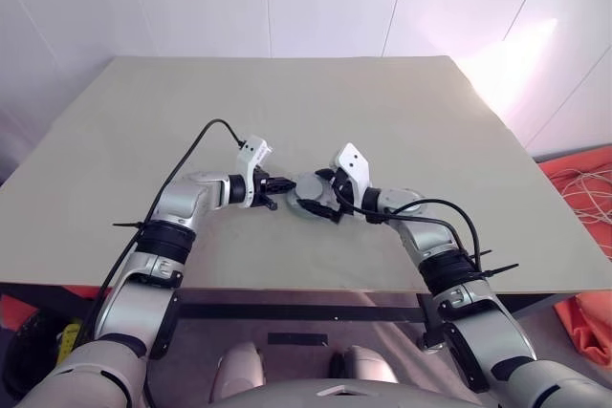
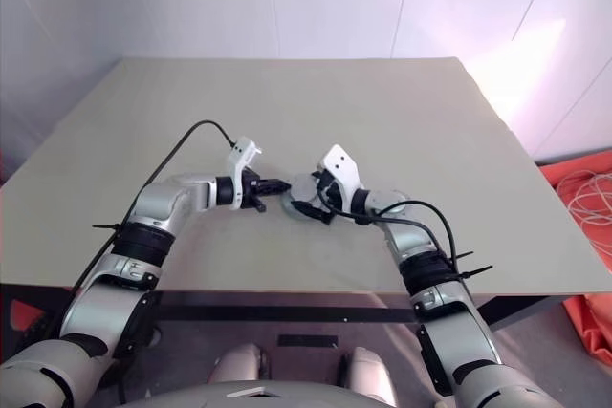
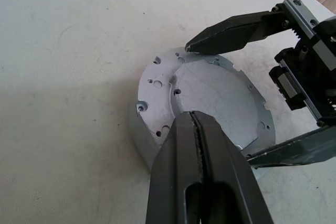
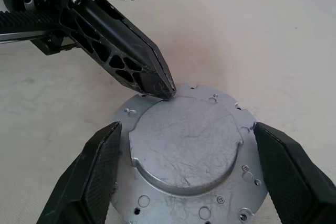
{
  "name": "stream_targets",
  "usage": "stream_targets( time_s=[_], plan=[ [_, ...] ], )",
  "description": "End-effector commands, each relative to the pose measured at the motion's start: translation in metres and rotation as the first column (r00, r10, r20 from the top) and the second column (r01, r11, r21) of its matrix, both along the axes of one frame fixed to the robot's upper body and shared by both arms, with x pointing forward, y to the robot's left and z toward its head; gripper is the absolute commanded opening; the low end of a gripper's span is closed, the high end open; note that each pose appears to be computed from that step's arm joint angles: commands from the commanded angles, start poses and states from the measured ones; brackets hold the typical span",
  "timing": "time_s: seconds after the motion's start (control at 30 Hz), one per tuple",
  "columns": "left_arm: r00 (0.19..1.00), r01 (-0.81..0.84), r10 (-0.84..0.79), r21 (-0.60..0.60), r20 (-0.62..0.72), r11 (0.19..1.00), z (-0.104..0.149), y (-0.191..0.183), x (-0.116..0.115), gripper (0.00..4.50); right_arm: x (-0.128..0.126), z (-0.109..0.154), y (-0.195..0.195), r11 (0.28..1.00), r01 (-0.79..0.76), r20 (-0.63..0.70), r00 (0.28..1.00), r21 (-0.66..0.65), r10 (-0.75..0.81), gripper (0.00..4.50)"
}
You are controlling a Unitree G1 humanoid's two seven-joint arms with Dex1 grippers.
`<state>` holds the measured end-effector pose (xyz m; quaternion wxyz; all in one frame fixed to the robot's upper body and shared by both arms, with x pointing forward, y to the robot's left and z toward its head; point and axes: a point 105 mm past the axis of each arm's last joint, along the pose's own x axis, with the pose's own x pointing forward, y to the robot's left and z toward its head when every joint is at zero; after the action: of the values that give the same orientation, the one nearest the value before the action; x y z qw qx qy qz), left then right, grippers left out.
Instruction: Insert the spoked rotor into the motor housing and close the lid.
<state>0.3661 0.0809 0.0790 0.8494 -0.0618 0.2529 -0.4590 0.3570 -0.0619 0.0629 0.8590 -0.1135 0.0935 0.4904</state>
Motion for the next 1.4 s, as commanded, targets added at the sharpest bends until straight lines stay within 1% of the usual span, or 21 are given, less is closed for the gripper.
stream_targets(
  time_s=[0.03,0.2,0.27,0.33,0.47,0.63,0.73,0.8,0.87,0.93,1.03,1.13,1.23,1.4],
  plan=[
    [1.000,0.000,0.000,0.032,-0.015,0.999,-0.006,0.003,-0.002,0.00,-0.003,-0.010,-0.005,1.000,0.020,-0.048,0.999,-0.019,-0.021,4.47],
    [1.000,0.005,-0.005,0.023,-0.015,1.000,-0.005,0.002,-0.002,0.00,0.003,0.006,-0.005,0.998,0.046,-0.034,0.998,0.051,-0.045,4.47],
    [1.000,0.006,-0.006,0.020,-0.016,1.000,-0.004,0.002,-0.002,0.00,0.010,0.027,-0.007,0.981,0.085,-0.050,0.996,0.176,-0.078,4.47],
    [1.000,0.008,-0.008,0.014,-0.017,1.000,-0.004,0.002,-0.003,0.00,0.016,0.048,-0.011,0.949,0.113,-0.075,0.993,0.295,-0.095,4.47],
    [1.000,0.014,-0.014,0.017,-0.014,1.000,-0.004,0.003,-0.003,0.00,0.020,0.072,-0.021,0.915,0.119,-0.082,0.992,0.385,-0.095,4.47],
    [1.000,0.016,-0.016,0.018,-0.010,1.000,-0.003,0.003,-0.003,0.00,0.023,0.082,-0.025,0.892,0.147,-0.109,0.988,0.427,-0.111,4.47],
    [1.000,0.019,-0.018,0.019,-0.009,1.000,-0.003,0.003,-0.003,0.00,0.025,0.083,-0.028,0.873,0.191,-0.161,0.978,0.448,-0.131,4.47],
    [1.000,0.021,-0.021,0.018,-0.008,1.000,-0.002,0.002,-0.003,0.00,0.028,0.084,-0.034,0.848,0.253,-0.244,0.958,0.465,-0.152,4.47],
    [1.000,0.024,-0.024,0.017,-0.007,1.000,-0.002,0.002,-0.003,0.00,0.032,0.080,-0.045,0.828,0.343,-0.358,0.915,0.444,-0.187,4.47],
    [1.000,0.029,-0.029,0.018,-0.005,0.999,-0.002,0.002,-0.003,0.00,0.029,0.076,-0.054,0.842,0.371,-0.423,0.885,0.392,-0.193,4.47],
    [0.999,0.033,-0.033,0.017,-0.005,0.999,-0.002,0.001,-0.004,0.00,0.016,0.071,-0.070,0.868,0.387,-0.532,0.828,0.310,-0.179,4.47],
    [0.999,0.038,-0.038,0.020,-0.003,0.999,-0.003,0.001,-0.004,0.00,0.008,0.064,-0.080,0.884,0.397,-0.591,0.785,0.245,-0.189,4.47],
    [0.999,0.042,-0.041,0.018,-0.002,0.999,-0.002,0.000,-0.004,0.00,-0.002,0.052,-0.086,0.895,0.403,-0.645,0.739,0.194,-0.192,4.47],
    [0.999,0.045,-0.045,0.018,0.000,0.999,-0.002,0.000,-0.004,0.00,-0.010,0.041,-0.084,0.896,0.408,-0.696,0.694,0.174,-0.181,4.47]
  ],
)
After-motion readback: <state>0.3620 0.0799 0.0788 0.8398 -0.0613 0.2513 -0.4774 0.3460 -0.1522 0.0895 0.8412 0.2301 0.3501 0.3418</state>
